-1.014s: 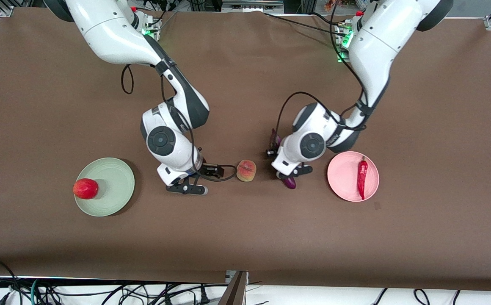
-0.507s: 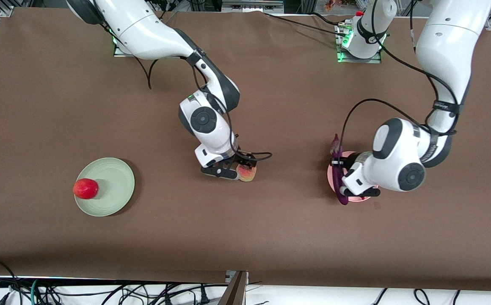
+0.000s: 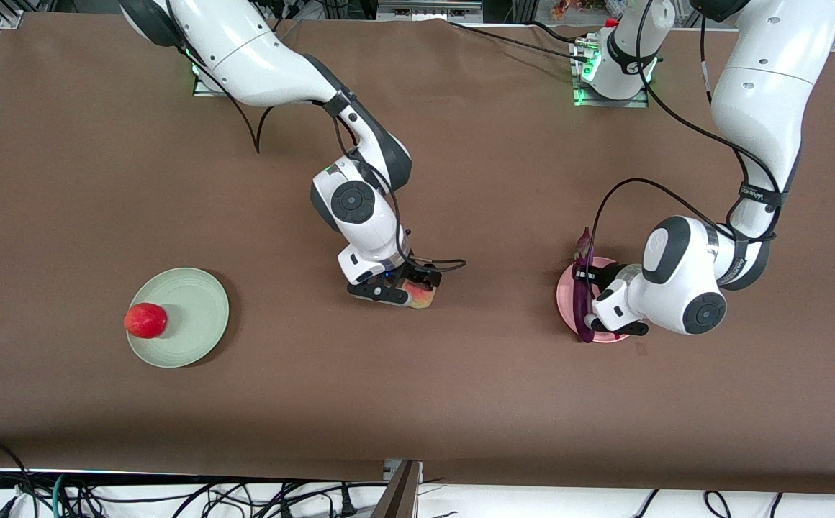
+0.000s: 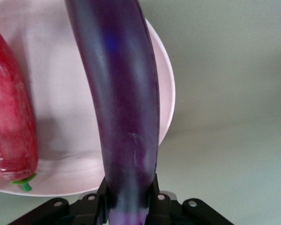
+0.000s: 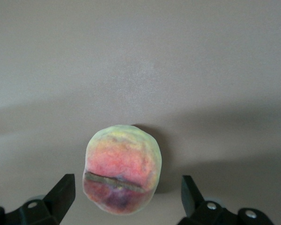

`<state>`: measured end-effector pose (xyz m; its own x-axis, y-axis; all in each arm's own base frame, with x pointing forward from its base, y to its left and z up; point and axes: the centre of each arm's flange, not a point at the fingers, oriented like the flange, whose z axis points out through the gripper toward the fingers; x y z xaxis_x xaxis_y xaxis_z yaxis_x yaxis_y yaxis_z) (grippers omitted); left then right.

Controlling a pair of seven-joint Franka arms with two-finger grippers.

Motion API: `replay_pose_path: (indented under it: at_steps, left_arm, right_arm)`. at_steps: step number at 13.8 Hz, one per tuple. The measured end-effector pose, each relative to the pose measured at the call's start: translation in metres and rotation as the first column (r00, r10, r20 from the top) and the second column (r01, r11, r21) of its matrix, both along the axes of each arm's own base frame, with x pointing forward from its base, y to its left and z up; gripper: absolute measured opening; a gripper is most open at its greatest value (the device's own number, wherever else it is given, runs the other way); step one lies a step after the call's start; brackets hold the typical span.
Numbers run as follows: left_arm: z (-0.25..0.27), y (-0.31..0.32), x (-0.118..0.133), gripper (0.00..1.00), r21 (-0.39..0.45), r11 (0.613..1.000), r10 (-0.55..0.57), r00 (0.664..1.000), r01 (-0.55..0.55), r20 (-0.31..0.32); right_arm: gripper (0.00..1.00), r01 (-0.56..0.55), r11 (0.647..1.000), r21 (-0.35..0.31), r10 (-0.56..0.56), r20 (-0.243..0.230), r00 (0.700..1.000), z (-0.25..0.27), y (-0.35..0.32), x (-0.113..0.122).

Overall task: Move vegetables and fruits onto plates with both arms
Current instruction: 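Lower the eggplant with the left gripper while the right gripper grasps the peach, then release the eggplant with the left gripper while the right gripper lifts the peach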

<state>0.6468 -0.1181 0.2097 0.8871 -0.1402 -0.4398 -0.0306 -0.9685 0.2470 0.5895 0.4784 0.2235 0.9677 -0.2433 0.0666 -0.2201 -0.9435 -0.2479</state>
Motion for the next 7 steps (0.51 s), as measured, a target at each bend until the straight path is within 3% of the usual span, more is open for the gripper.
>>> replay_pose_path:
  at_steps: [5,7]
  left_arm:
    - [-0.01,0.019,0.001,0.33,-0.027,0.999,-0.018,1.0,0.018,-0.003]
    - [-0.018,0.026,0.0,0.48,-0.029,1.0,-0.008,1.0,0.008,-0.015]
  right_arm:
    - [1.0,-0.012,1.0,0.008,0.012,0.011,1.0,-0.015,0.009,-0.007]
    - [1.0,-0.01,1.0,0.005,0.01,0.01,1.0,-0.021,0.007,-0.006]
